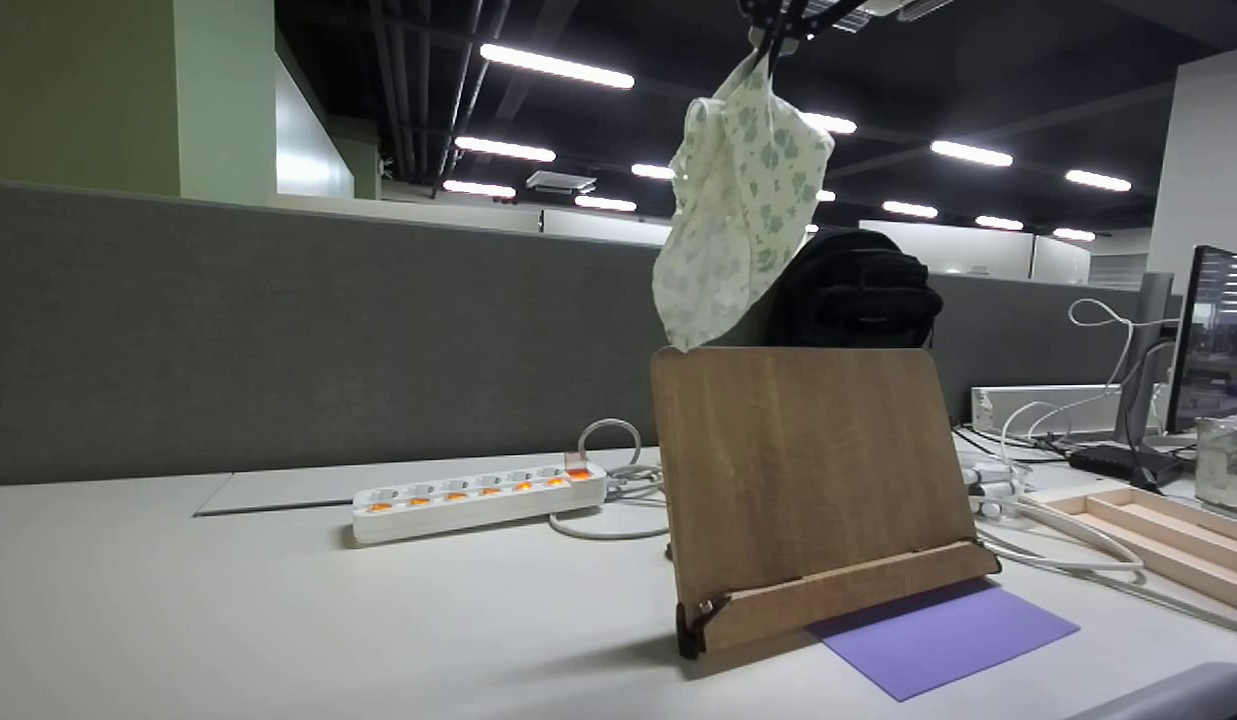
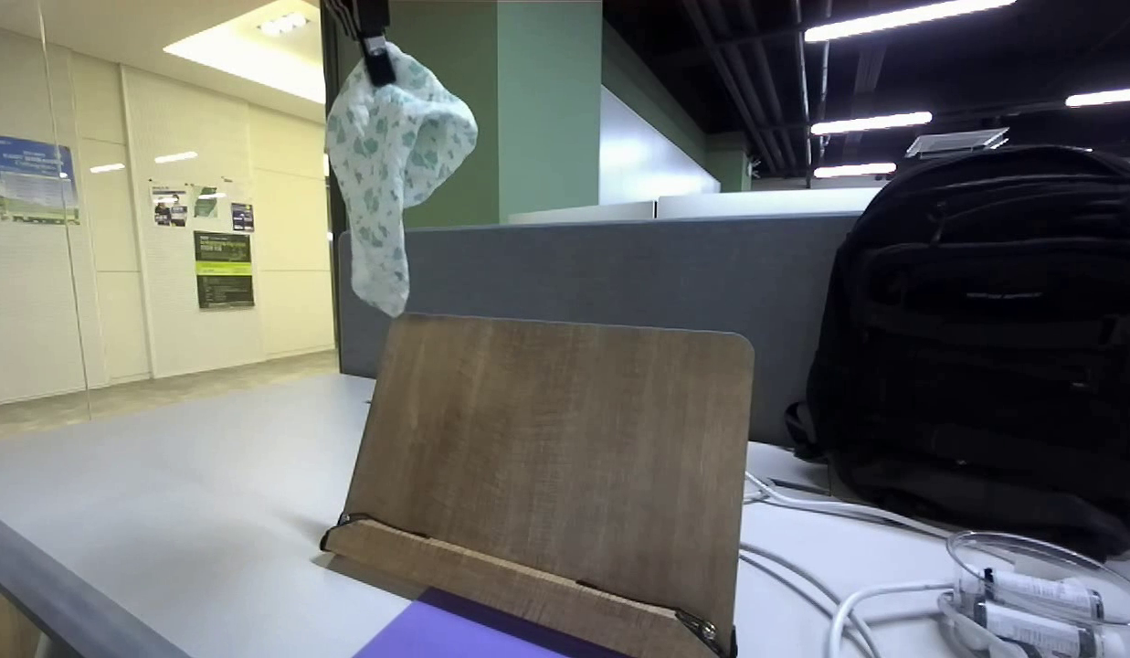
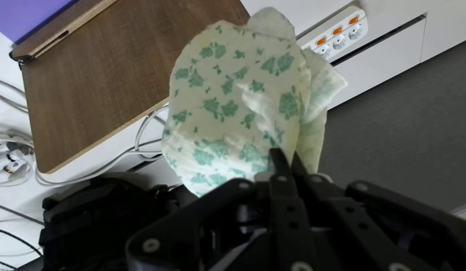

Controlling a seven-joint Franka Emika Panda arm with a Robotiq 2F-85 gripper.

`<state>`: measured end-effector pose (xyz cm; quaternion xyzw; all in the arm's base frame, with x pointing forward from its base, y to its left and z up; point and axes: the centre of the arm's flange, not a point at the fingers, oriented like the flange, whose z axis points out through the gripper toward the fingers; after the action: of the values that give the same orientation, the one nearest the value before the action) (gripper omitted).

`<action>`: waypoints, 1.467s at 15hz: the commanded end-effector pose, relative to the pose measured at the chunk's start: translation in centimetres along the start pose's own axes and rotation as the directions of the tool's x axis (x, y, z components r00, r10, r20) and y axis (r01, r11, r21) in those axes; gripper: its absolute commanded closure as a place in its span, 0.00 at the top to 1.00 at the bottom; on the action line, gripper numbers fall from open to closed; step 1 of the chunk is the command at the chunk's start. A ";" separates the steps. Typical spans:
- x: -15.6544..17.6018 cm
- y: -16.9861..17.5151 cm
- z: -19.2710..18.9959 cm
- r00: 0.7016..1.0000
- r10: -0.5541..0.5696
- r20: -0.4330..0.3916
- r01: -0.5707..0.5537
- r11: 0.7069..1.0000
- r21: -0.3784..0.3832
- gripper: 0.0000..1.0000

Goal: Hang the cloth on the object

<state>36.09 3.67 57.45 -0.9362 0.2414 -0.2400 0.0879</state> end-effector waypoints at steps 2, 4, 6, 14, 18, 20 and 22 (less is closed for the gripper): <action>0.9 0.2 -3.0 0.999 0.041 -0.014 -0.041 0.999 0.006 0.01; 1.3 0.5 -2.8 0.998 0.053 -0.016 -0.053 0.999 -0.003 0.01; 1.5 0.6 -2.0 0.998 0.059 0.000 -0.059 0.998 -0.015 0.01; 3.3 -0.1 7.5 0.990 0.053 0.134 -0.047 0.998 -0.044 0.01; 4.3 0.5 11.5 0.982 0.062 0.180 -0.052 0.997 -0.060 0.01; 4.8 0.7 12.9 0.978 0.072 0.198 -0.061 0.996 -0.062 0.01; 5.3 1.1 13.9 0.974 0.084 0.209 -0.072 0.995 -0.067 0.01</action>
<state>44.54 1.35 47.31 -0.9499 0.2691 -0.1362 0.0816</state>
